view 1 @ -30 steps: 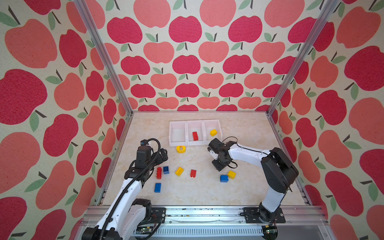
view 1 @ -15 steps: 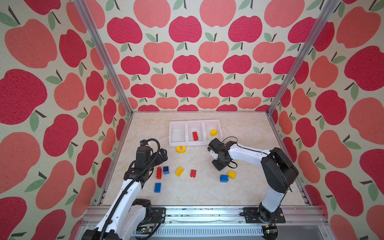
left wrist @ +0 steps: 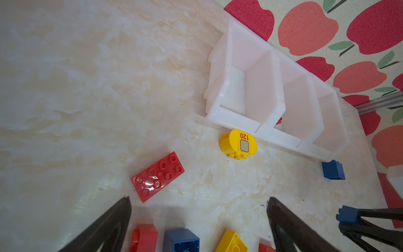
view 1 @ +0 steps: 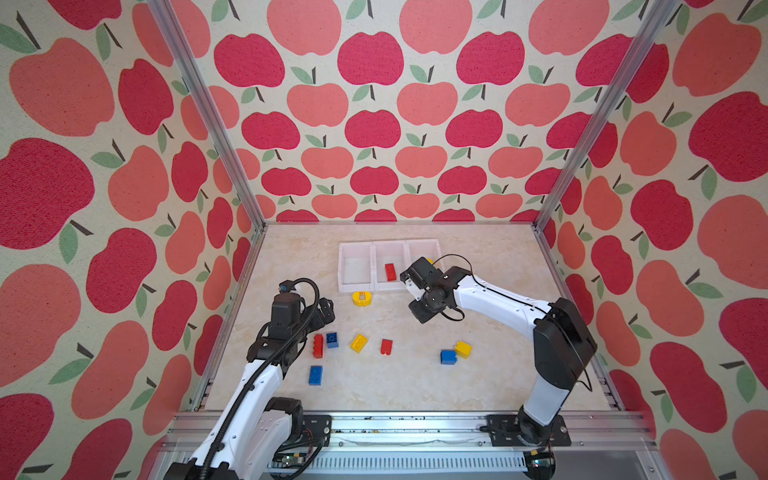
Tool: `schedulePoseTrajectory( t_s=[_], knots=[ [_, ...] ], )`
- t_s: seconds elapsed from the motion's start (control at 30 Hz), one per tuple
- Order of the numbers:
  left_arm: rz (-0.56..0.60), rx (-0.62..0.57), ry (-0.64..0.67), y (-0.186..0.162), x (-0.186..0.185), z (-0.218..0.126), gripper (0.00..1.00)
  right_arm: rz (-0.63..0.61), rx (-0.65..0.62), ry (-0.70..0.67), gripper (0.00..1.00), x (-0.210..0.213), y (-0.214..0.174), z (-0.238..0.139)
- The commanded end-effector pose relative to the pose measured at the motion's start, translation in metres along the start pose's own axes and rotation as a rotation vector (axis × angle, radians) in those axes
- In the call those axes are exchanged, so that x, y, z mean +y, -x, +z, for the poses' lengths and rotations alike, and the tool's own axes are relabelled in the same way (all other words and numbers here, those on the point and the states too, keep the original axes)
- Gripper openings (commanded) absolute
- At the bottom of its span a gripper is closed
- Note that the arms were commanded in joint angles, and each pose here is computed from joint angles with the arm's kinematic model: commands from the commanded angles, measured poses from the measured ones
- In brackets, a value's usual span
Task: Sort the legos into containers by color
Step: 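Carry the blue brick into the bin compartment nearest the left arm and release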
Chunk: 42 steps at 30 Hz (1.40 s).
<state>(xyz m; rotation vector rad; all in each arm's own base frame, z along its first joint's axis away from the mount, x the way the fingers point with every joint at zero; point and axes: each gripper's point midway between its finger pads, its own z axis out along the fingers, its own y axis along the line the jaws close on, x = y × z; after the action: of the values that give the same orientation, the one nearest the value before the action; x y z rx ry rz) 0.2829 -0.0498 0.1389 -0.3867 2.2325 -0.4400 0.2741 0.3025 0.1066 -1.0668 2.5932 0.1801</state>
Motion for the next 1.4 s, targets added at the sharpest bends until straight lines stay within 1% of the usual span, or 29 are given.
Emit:
schedulePoseTrajectory(
  t_s=[0.0, 0.33, 0.67, 1.07, 1.23, 1.37],
  knots=[
    [-0.015, 0.014, 0.013, -0.006, 0.005, -0.002, 0.99, 0.003, -0.057, 0.041, 0.26, 0.015, 0.027, -0.014],
    [-0.024, 0.015, 0.013, -0.008, 0.006, -0.003, 0.99, -0.037, -0.223, 0.106, 0.25, 0.043, 0.113, -0.023],
    [-0.012, 0.018, 0.021, -0.005, 0.005, -0.007, 0.99, -0.075, -0.326, 0.156, 0.25, 0.061, 0.177, -0.005],
    [-0.015, 0.021, 0.025, -0.005, 0.006, -0.008, 0.99, -0.108, -0.374, 0.128, 0.25, 0.063, 0.226, 0.041],
    [-0.016, 0.024, 0.031, -0.006, 0.007, -0.009, 0.99, -0.111, -0.379, 0.11, 0.25, 0.062, 0.235, 0.059],
    [-0.015, 0.023, 0.032, -0.006, 0.008, -0.01, 0.99, -0.11, -0.363, 0.102, 0.26, 0.06, 0.232, 0.074]
  ],
)
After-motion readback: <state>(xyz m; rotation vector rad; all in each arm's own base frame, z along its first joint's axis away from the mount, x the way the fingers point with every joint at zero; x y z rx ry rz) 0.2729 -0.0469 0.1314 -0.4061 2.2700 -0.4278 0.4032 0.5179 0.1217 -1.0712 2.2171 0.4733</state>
